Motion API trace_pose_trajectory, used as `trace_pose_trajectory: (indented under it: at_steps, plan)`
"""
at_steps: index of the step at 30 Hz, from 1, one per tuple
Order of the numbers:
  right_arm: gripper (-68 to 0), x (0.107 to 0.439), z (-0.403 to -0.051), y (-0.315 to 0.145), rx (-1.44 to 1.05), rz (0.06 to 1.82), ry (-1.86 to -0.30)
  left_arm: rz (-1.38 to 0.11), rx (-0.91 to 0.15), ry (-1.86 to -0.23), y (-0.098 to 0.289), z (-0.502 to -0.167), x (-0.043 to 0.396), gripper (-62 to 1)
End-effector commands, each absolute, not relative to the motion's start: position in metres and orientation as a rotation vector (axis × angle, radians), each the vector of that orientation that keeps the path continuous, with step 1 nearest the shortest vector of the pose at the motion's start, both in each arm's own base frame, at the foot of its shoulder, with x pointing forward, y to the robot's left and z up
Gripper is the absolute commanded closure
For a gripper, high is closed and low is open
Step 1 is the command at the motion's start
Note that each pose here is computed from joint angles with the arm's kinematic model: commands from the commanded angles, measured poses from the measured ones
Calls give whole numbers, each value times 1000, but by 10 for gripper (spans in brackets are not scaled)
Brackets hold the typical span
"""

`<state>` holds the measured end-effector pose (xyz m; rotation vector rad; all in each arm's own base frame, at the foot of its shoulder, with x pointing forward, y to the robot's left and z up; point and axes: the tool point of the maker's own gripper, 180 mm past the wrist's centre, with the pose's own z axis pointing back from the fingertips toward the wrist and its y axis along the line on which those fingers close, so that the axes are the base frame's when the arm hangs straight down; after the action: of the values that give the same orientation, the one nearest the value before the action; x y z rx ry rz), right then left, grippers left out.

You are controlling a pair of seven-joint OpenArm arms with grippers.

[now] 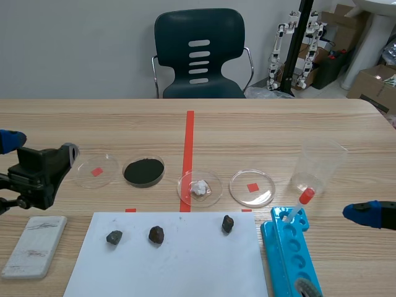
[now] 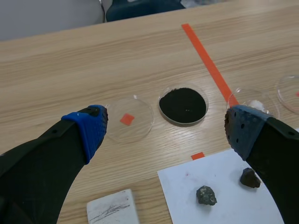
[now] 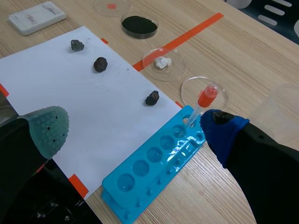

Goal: Return to the home posture

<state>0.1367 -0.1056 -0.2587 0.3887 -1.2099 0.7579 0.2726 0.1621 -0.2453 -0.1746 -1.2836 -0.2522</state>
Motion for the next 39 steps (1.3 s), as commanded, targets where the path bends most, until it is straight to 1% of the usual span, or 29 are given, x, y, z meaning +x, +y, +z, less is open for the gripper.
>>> trace_pose_trajectory:
  at_steps: [1,8,17,31,39]
  plan:
    - [-587,139,-254,-104,396,752,-1233,-254,-181,-1325,160,-232,272,-525]
    - [-587,139,-254,-104,396,752,-1233,-248,-135,-1321,171,-221,256,-525]
    - [-587,139,-254,-104,396,752,-1233,-159,-89,-1273,197,-226,239,-525]
    - [-587,139,-254,-104,396,752,-1233,-160,-89,-1295,197,-222,240,-525]
    - [-587,139,-254,-104,396,752,-1233,-216,-70,-1263,194,-228,237,-525]
